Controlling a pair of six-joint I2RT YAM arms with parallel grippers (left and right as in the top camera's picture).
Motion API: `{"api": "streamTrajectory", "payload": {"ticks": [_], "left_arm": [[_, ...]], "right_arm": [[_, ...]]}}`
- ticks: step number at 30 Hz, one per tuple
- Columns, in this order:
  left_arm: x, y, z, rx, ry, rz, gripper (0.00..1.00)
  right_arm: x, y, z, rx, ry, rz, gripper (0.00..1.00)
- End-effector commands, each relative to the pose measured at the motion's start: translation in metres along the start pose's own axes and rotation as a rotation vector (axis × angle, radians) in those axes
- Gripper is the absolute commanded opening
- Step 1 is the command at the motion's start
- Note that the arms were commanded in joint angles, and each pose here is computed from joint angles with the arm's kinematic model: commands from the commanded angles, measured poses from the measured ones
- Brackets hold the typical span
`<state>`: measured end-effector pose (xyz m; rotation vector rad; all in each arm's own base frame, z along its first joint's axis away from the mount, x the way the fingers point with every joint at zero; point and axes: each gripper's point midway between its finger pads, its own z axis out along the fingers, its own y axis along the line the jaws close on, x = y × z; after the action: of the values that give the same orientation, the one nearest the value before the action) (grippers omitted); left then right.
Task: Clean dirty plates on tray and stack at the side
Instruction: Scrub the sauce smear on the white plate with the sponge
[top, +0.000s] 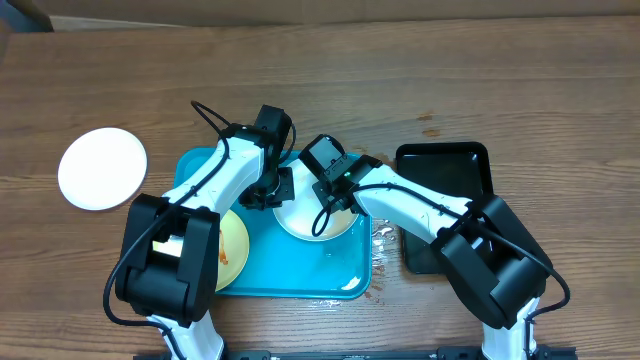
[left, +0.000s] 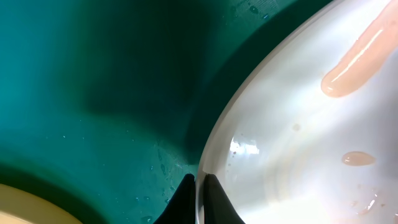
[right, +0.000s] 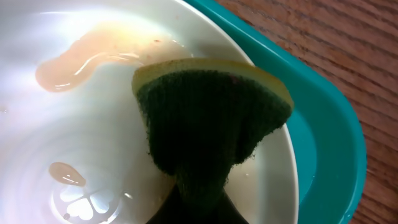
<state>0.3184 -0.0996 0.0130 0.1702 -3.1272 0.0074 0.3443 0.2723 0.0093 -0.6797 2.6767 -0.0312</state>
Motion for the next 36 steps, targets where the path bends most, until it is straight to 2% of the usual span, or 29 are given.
{"api": "streamTrajectory", "payload": {"ticks": [1, 11, 13, 15, 21, 27, 29, 35, 36], "left_arm": [[0.01, 0.004, 0.007, -0.003, 0.036, 0.022, 0.04], [0.008, 0.003, 0.007, 0.0, 0.028, 0.023, 0.04], [0.009, 0.003, 0.007, 0.0, 0.029, 0.022, 0.04], [0.009, 0.003, 0.007, -0.001, 0.029, 0.023, 0.04], [0.009, 0.003, 0.007, -0.001, 0.029, 0.022, 0.04], [0.008, 0.003, 0.007, 0.001, 0.026, 0.022, 0.04], [0.008, 0.003, 0.007, 0.001, 0.026, 0.022, 0.04], [0.009, 0.004, 0.007, -0.001, 0.031, 0.022, 0.04], [0.009, 0.004, 0.007, -0.001, 0.031, 0.022, 0.04]], "right_arm": [[0.011, 0.008, 0.006, -0.05, 0.032, 0.009, 0.08], [0.037, 0.057, 0.002, -0.341, 0.132, 0.066, 0.11], [0.033, 0.055, 0.0, -0.334, 0.124, 0.069, 0.11], [0.021, 0.044, -0.005, -0.308, 0.103, 0.085, 0.18], [-0.015, 0.012, -0.039, -0.226, 0.039, 0.091, 0.27], [-0.016, 0.001, -0.038, -0.161, 0.036, 0.067, 0.41], [-0.015, 0.001, -0.034, -0.159, 0.042, 0.066, 0.49], [-0.006, 0.004, -0.017, -0.154, 0.082, 0.063, 0.48], [-0.005, 0.005, -0.015, -0.159, 0.087, 0.063, 0.44]]}}
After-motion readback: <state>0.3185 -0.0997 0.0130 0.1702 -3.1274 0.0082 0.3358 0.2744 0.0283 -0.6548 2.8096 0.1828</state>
